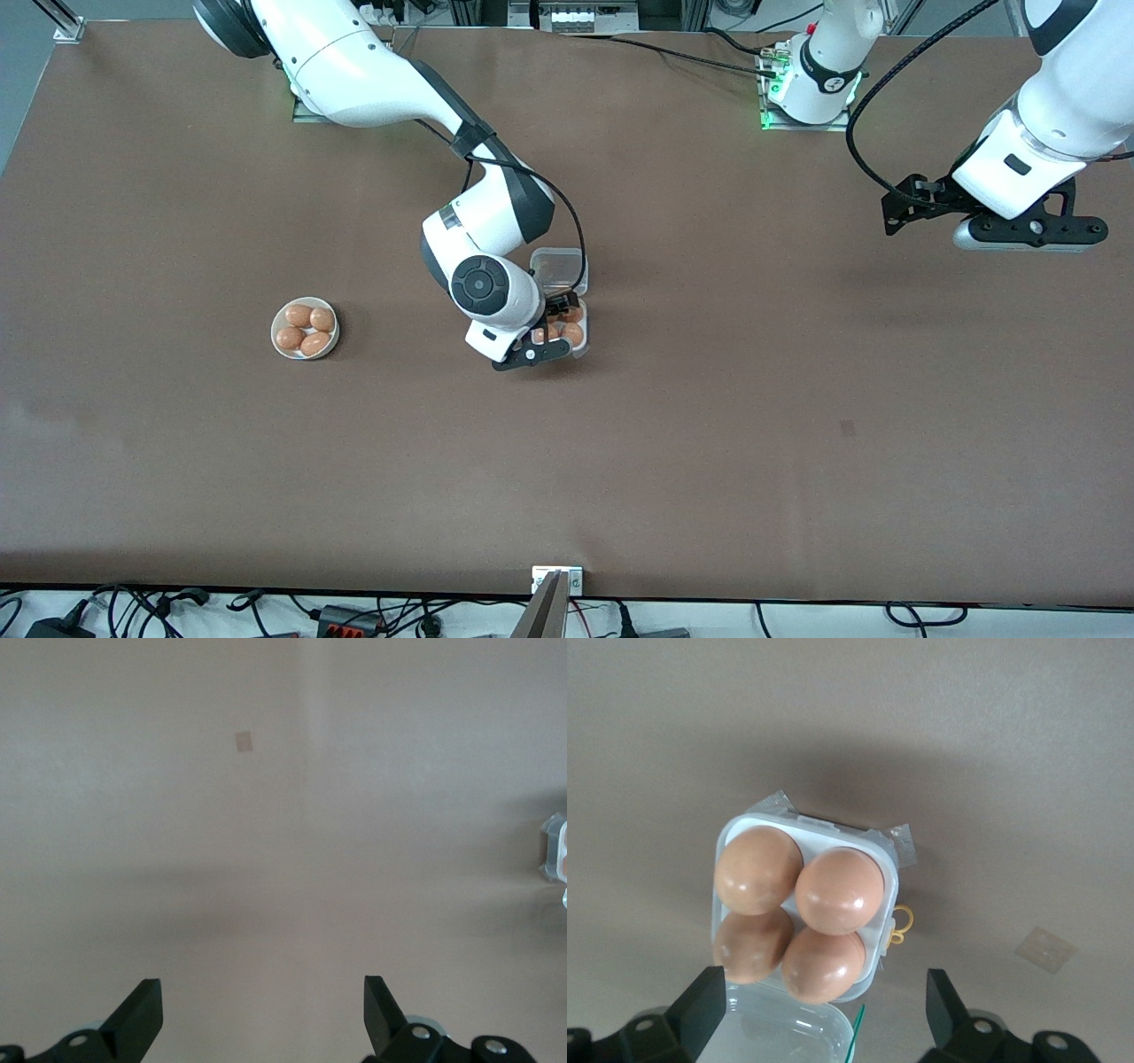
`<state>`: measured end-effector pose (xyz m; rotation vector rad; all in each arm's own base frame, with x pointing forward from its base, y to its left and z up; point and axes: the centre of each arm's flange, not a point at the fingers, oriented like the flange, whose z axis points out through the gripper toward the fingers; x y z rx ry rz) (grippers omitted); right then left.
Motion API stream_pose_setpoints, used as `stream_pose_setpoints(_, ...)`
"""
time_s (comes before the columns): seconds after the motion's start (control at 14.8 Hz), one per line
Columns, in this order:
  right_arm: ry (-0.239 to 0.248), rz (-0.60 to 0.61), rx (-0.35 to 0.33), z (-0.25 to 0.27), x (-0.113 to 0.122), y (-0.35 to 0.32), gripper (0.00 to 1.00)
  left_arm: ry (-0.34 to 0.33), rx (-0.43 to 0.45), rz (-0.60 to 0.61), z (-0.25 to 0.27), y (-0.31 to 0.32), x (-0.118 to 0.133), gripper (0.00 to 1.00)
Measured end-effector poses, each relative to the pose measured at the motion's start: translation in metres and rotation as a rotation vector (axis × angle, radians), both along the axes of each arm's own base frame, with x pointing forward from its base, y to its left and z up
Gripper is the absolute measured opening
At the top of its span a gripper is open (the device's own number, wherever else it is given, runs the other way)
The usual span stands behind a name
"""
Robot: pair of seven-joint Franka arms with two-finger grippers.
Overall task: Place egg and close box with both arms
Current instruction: 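Lower the egg into the empty slot and open the right gripper, then raise the right gripper away while the left gripper reaches the box lid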
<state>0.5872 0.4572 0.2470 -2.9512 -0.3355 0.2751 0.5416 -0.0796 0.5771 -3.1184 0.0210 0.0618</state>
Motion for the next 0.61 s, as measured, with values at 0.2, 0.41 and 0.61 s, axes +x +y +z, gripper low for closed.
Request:
stream_pose_setpoints(0.2, -0.051, -0.025, -0.001, 0.032, 0.018, -0.014, 1.00, 0.028, 0.002, -0.024, 0.000, -0.013, -0.005, 1.00)
stream_pose_setpoints(0.41, -0.083, -0.075, -0.094, 0.083, 0.048, -0.076, 1.00, 0.054, 0.005, -0.046, -0.005, -0.024, -0.007, 1.00)
stream_pose_setpoints(0.61, -0.111, -0.174, -0.159, 0.131, 0.078, -0.156, 1.00, 0.152, 0.006, -0.088, -0.032, -0.020, -0.003, 1.00)
